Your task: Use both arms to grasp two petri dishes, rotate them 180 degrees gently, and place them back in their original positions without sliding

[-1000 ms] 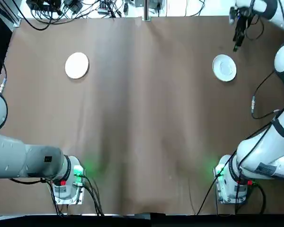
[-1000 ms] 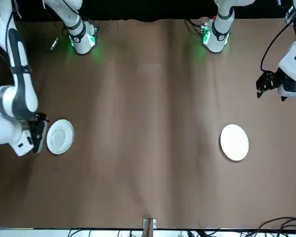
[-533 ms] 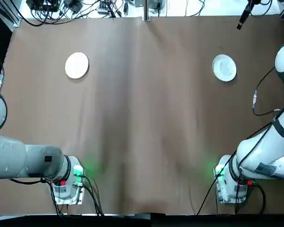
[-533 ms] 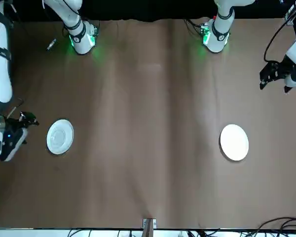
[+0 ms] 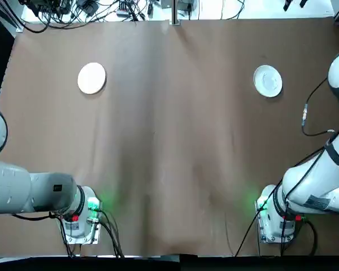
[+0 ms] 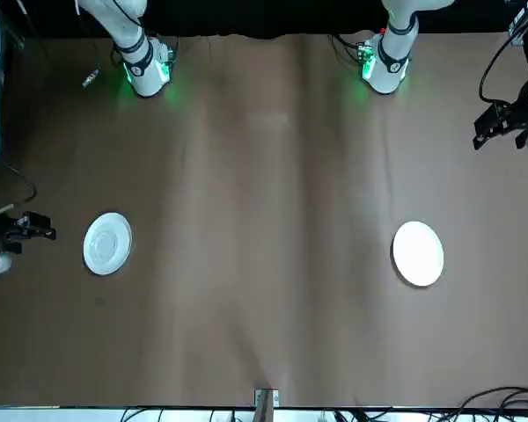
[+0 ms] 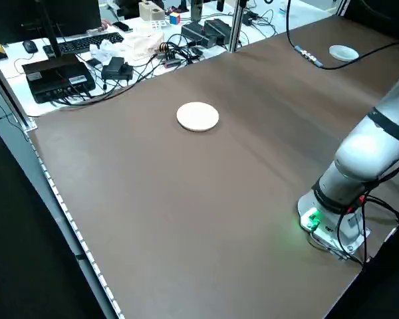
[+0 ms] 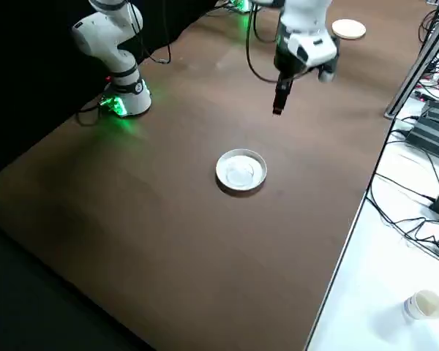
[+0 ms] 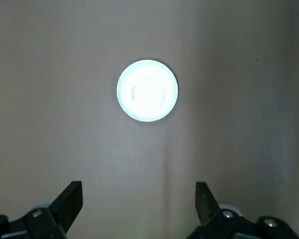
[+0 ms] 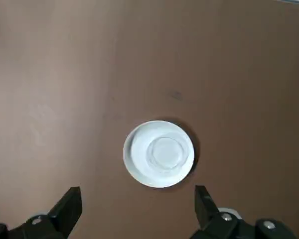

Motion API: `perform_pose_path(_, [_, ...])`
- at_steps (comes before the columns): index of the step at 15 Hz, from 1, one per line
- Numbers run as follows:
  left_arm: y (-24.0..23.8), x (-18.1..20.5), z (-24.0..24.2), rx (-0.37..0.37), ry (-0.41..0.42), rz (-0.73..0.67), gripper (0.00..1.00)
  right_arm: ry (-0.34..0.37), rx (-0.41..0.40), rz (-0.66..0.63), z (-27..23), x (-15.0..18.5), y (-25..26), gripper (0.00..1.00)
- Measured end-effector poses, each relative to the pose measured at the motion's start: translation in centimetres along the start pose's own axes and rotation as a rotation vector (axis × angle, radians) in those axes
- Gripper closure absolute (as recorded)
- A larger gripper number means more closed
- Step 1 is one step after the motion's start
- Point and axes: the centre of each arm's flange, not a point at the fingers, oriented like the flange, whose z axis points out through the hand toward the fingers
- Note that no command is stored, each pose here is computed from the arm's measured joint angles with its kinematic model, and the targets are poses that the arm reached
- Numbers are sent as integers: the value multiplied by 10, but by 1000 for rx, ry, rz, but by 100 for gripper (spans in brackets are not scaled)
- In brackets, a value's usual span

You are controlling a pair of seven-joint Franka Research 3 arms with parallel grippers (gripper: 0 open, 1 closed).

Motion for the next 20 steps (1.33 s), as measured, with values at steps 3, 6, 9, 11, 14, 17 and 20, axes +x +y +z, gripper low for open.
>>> perform_pose_path(3, [3, 0, 0, 0, 0, -5, 0, 23, -1, 148, -44, -18, -22, 0])
perform_pose_path(6, [9, 0, 0, -3, 0, 5, 0, 23, -4, 226, -73, -33, -50, 0])
perform_pose_path(9, [22, 0, 0, -57, -2, 17, 0, 15, -8, 242, -94, -50, -65, 0])
perform_pose_path(11, [27, 1, 2, -66, -5, 21, 0, 30, -18, 244, -126, -76, -74, 0])
perform_pose_path(14, [30, 1, 2, -65, -5, 27, 0, 42, -33, 244, -142, -104, -86, 0])
perform_pose_path(17, [34, 1, 2, -56, -5, 36, 0, 44, -41, 270, -130, -111, -75, 0])
perform_pose_path(20, [38, 1, 2, -55, -5, 43, 0, 51, -42, 289, -112, -107, -62, 0])
